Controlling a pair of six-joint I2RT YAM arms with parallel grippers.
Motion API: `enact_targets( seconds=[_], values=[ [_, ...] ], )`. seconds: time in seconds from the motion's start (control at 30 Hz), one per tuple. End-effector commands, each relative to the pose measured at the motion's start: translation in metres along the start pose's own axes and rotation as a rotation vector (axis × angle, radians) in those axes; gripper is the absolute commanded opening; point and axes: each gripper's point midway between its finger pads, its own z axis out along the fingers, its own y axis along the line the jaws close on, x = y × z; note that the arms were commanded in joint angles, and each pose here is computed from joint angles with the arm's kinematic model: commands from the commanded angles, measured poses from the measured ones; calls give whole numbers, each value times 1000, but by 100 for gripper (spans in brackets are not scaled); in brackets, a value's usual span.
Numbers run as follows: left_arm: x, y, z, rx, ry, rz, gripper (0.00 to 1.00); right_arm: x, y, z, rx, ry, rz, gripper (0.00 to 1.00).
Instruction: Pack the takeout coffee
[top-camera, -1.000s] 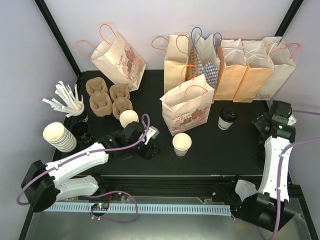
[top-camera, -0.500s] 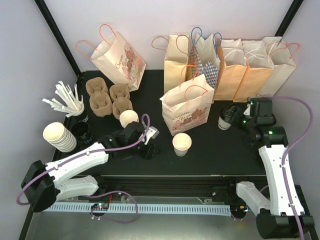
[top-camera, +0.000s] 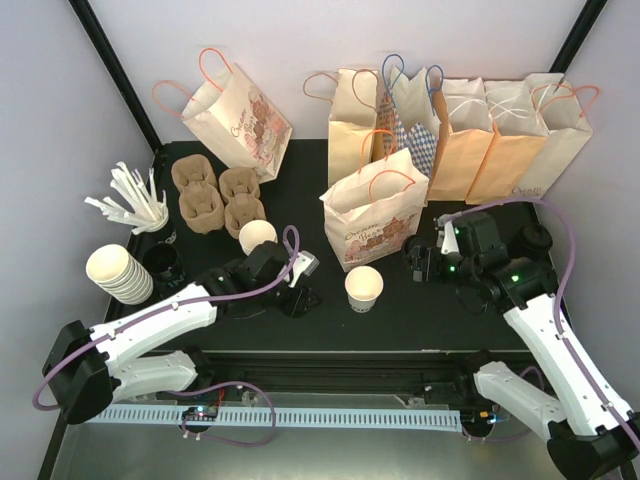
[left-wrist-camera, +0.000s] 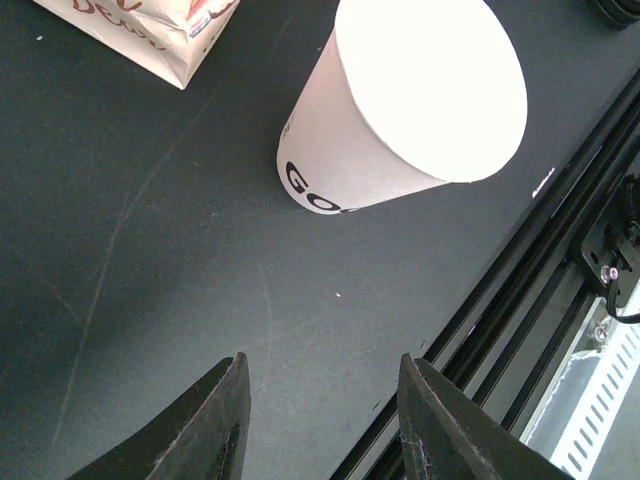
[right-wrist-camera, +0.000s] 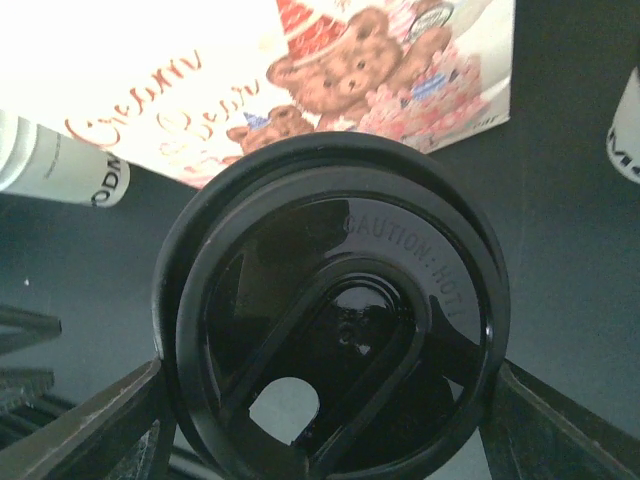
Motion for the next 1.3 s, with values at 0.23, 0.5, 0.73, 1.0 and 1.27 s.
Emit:
enact_targets(
  seconds=[0.23,0.5,0.73,1.0,1.27],
  values=[
    [-19,-16,-10,77,-104,-71,44,34,18,17,-63,58,-73,70],
    [-24,-20,-8,104,-123,-95,44,49,44,39,-94,118,-177,69],
    [-30,-19,-9,102,-144,-120,44,52,55,46,-45,126,-274,69],
    [-49,-13,-15,109,-201,-196,44,56,59,56,15,111,-350,68],
    [-55,-8,-13,119,-200,-233,45,54,66,67,49,98,-401,69]
  ],
)
